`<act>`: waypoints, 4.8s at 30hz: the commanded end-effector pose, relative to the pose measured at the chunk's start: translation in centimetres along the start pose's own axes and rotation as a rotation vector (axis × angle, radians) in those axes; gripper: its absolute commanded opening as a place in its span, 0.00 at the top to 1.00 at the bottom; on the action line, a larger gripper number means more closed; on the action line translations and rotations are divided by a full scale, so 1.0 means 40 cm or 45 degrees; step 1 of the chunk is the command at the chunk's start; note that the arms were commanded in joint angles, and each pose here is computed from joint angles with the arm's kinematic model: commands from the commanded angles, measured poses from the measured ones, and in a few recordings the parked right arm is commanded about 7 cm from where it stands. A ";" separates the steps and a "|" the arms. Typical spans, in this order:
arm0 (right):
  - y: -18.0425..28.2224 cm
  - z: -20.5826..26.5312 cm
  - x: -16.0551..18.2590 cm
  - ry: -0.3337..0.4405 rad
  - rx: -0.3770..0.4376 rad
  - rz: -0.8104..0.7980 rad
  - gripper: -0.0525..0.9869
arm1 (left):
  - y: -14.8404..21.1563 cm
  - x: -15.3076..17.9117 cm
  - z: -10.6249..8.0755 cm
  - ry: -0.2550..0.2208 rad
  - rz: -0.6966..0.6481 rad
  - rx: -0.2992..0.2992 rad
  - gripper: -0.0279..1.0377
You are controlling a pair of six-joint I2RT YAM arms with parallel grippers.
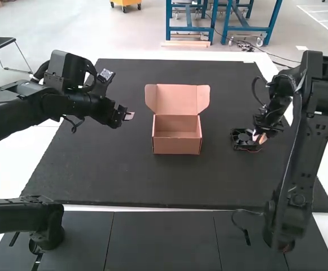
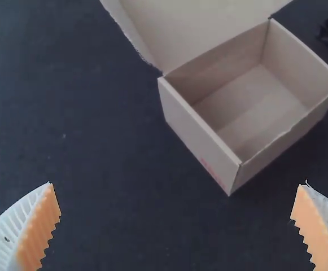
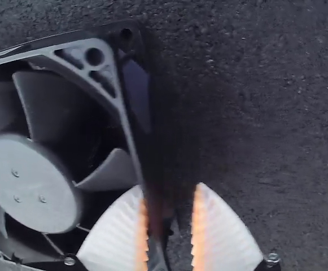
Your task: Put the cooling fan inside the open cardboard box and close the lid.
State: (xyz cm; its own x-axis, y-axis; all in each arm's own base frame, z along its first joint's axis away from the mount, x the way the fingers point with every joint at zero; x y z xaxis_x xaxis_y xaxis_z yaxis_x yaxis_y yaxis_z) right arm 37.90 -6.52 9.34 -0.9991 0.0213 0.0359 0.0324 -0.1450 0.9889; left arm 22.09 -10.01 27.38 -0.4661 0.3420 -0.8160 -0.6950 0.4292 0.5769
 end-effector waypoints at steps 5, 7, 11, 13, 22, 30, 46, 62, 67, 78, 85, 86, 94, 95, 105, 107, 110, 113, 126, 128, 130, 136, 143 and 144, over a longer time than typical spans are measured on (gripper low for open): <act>-0.008 0.016 -0.005 -0.001 -0.072 0.029 0.97 | 0.024 -0.044 0.009 -0.018 -0.074 -0.024 0.07; -0.002 0.016 -0.011 -0.003 -0.072 0.017 0.97 | 0.024 -0.044 0.010 -0.017 -0.074 -0.028 0.07; 0.025 0.013 -0.023 -0.011 -0.072 -0.031 0.97 | 0.023 -0.042 0.009 -0.018 -0.070 -0.027 0.07; 0.057 0.014 -0.030 -0.061 -0.071 -0.078 0.97 | 0.021 -0.040 0.009 -0.018 -0.071 -0.032 0.07; 0.177 0.035 0.020 -0.106 -0.139 -0.202 0.97 | 0.012 -0.033 0.010 -0.019 -0.080 -0.037 0.07; 0.258 0.087 0.125 -0.125 -0.219 -0.278 0.97 | 0.001 -0.010 0.009 -0.013 -0.037 -0.034 0.07; 0.315 0.223 0.324 -0.182 -0.294 -0.318 0.97 | -0.005 -0.006 0.010 0.044 -0.049 -0.039 0.07; 0.267 0.489 0.374 0.014 -0.421 -0.390 0.97 | -0.010 -0.002 0.010 0.104 -0.067 -0.039 0.07; 0.249 0.506 0.370 -0.003 -0.438 -0.382 0.97 | -0.009 -0.003 0.010 0.113 -0.069 -0.039 0.07; 0.212 0.611 0.377 0.103 -0.465 -0.319 0.97 | -0.002 -0.023 0.012 0.128 -0.108 -0.042 0.07; 0.195 0.650 0.342 0.119 -0.456 -0.303 0.97 | 0.004 -0.034 0.014 0.138 -0.130 -0.045 0.07; 0.195 0.653 0.334 0.118 -0.453 -0.306 0.97 | 0.004 -0.034 0.013 0.139 -0.130 -0.044 0.07; 0.194 0.678 0.276 0.122 -0.422 -0.334 0.97 | 0.004 -0.038 0.013 0.139 -0.143 -0.045 0.07; 0.193 0.679 0.270 0.119 -0.416 -0.341 0.97 | 0.005 -0.039 0.014 0.140 -0.145 -0.047 0.07; 0.189 0.636 0.197 0.005 -0.375 -0.386 0.97 | 0.006 -0.039 0.013 0.137 -0.145 -0.045 0.07; 0.191 0.626 0.183 -0.023 -0.374 -0.395 0.97 | 0.006 -0.039 0.013 0.136 -0.147 -0.045 0.07; 0.189 0.624 0.171 -0.048 -0.382 -0.407 0.97 | 0.006 -0.041 0.013 0.136 -0.153 -0.046 0.07; 0.183 0.626 0.162 -0.059 -0.385 -0.408 0.97 | 0.005 -0.039 0.014 0.136 -0.153 -0.045 0.07; 0.159 0.641 0.125 -0.093 -0.390 -0.382 0.97 | 0.004 -0.037 0.012 0.155 -0.152 -0.035 0.07; 0.156 0.643 0.119 -0.090 -0.389 -0.381 0.97 | 0.005 -0.040 0.012 0.158 -0.158 -0.035 0.07; 0.155 0.645 0.115 -0.090 -0.389 -0.381 0.97 | 0.004 -0.038 0.012 0.160 -0.156 -0.035 0.07; 0.140 0.646 0.109 -0.078 -0.376 -0.370 0.97 | 0.005 -0.040 0.012 0.159 -0.160 -0.033 0.07; 0.117 0.645 0.110 -0.057 -0.346 -0.348 0.97 | 0.006 -0.044 0.010 0.161 -0.171 -0.020 0.07; 0.115 0.644 0.109 -0.055 -0.339 -0.350 0.97 | 0.006 -0.044 0.010 0.161 -0.171 -0.020 0.07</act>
State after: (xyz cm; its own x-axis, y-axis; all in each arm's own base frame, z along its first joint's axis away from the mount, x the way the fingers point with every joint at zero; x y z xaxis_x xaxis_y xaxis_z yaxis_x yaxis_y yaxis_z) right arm 33.81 18.23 16.99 -0.9723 0.1457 -0.1827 -0.2249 -0.3708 0.9011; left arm 22.81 -10.23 27.45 -0.4694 0.2020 -0.8596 -0.7417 0.4380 0.5080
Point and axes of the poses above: each hand's point on the last joint's axis, 136 mm out from that joint toward the fingers, its own y axis back along the fingers, its own z axis along the line the jaws close on, x = y × z, the point moved 10 cm from there along y, back along the fingers, and after that the axes turned 2 degrees about y, right-handed, at the moved point
